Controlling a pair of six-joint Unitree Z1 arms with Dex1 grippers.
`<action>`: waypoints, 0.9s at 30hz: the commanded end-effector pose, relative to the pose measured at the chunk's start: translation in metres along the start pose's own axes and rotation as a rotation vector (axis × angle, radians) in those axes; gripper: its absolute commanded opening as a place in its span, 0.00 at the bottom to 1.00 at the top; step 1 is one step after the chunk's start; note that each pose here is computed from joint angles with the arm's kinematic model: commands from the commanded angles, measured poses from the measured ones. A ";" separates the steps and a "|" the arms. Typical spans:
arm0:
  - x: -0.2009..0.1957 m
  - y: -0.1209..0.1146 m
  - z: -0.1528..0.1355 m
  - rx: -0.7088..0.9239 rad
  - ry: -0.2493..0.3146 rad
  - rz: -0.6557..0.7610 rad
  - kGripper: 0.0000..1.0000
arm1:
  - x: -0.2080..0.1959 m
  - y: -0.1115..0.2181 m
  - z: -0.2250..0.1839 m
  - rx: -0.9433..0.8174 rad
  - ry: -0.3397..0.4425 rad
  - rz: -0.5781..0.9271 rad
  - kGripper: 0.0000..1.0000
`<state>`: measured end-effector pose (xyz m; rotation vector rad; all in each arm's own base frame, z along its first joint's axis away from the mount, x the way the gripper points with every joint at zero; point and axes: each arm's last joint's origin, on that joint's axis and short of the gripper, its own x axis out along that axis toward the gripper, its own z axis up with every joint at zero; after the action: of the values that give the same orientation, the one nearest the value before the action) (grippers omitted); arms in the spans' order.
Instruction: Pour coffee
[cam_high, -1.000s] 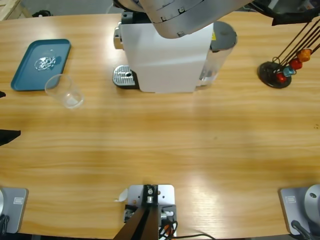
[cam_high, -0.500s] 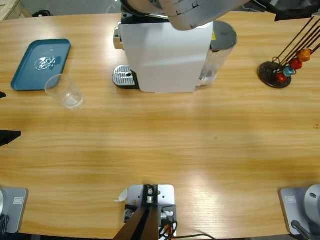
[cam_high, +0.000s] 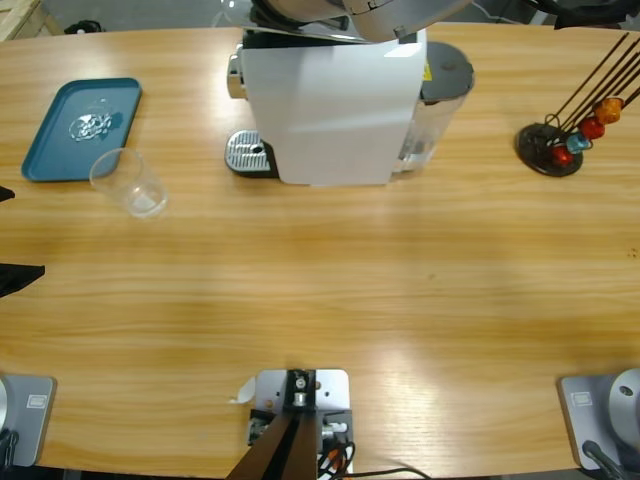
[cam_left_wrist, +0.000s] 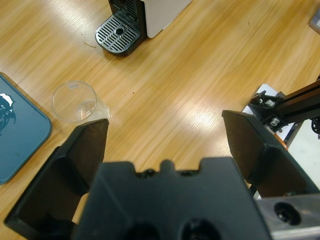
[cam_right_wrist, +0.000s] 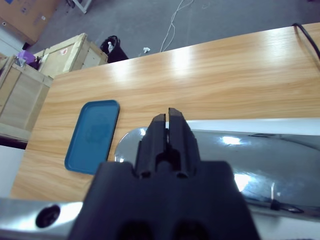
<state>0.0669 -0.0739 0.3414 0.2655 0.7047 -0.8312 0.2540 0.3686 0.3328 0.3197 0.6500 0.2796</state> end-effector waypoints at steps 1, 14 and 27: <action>0.006 0.000 -0.011 -0.004 0.046 -0.012 1.00 | 0.093 -0.043 -0.128 -0.247 0.343 -0.271 0.00; 0.006 0.000 -0.012 -0.006 0.048 -0.012 1.00 | 0.102 -0.048 -0.141 -0.305 0.382 -0.302 0.00; 0.011 0.007 -0.010 -0.041 0.024 0.092 1.00 | -0.007 0.006 -0.019 -0.388 0.129 -0.032 0.93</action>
<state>0.0674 -0.0734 0.3390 0.2706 0.7093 -0.8190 0.2538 0.3735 0.3281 0.1190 0.6726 0.3115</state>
